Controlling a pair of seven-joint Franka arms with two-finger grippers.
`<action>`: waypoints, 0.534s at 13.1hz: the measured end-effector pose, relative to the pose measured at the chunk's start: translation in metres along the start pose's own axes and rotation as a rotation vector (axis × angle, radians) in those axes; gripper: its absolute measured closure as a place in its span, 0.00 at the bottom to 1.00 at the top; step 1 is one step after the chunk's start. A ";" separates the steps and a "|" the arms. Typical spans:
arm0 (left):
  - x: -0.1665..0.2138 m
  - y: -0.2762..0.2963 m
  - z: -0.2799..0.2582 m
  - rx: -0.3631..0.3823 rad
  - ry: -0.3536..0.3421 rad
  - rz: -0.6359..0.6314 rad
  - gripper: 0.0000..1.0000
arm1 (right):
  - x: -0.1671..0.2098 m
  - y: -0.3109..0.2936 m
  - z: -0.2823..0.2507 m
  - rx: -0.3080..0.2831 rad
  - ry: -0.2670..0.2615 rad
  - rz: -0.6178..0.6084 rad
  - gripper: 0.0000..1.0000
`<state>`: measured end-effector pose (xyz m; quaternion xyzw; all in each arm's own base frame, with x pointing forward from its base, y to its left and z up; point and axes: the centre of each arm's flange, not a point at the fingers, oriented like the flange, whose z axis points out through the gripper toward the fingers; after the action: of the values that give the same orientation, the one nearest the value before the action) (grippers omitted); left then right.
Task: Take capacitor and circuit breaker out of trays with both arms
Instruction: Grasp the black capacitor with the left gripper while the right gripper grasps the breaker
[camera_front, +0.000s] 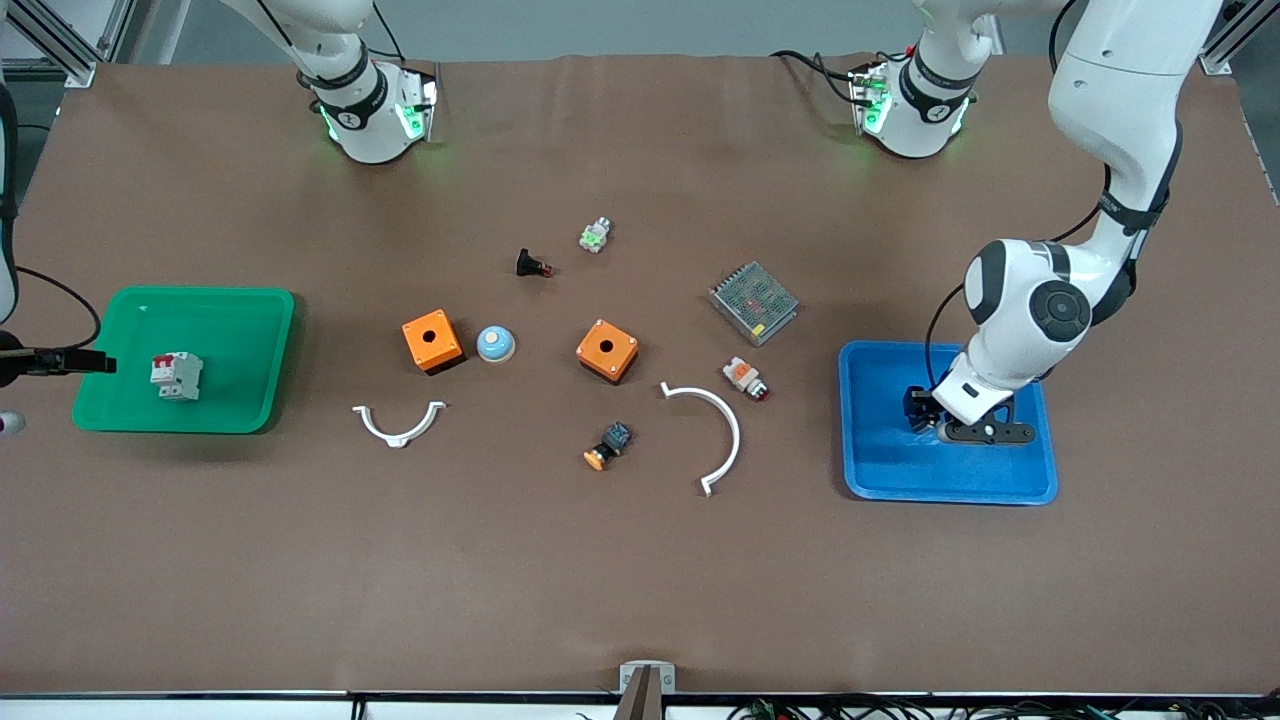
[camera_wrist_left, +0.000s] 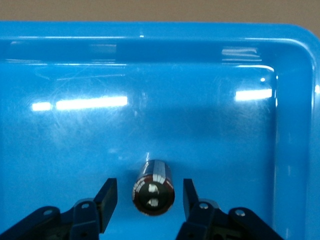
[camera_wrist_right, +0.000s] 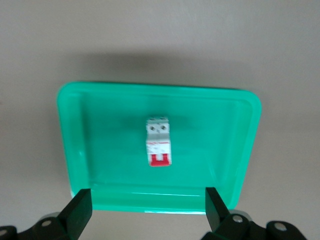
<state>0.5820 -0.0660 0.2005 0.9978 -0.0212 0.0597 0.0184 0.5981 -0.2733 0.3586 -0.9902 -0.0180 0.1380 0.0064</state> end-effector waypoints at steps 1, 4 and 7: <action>0.000 0.000 0.003 -0.001 0.000 0.000 0.48 | 0.000 0.011 0.018 0.006 -0.005 -0.005 0.00; 0.001 0.000 0.006 -0.002 0.004 -0.001 0.66 | -0.003 0.018 0.081 0.002 0.021 -0.032 0.00; 0.010 0.001 -0.007 -0.003 0.032 -0.001 0.66 | -0.010 0.012 0.127 -0.005 0.046 -0.042 0.00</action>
<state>0.5911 -0.0670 0.2088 0.9967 -0.0207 0.0758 0.0200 0.5543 -0.2844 0.2393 -0.9926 -0.0391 0.1149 0.0072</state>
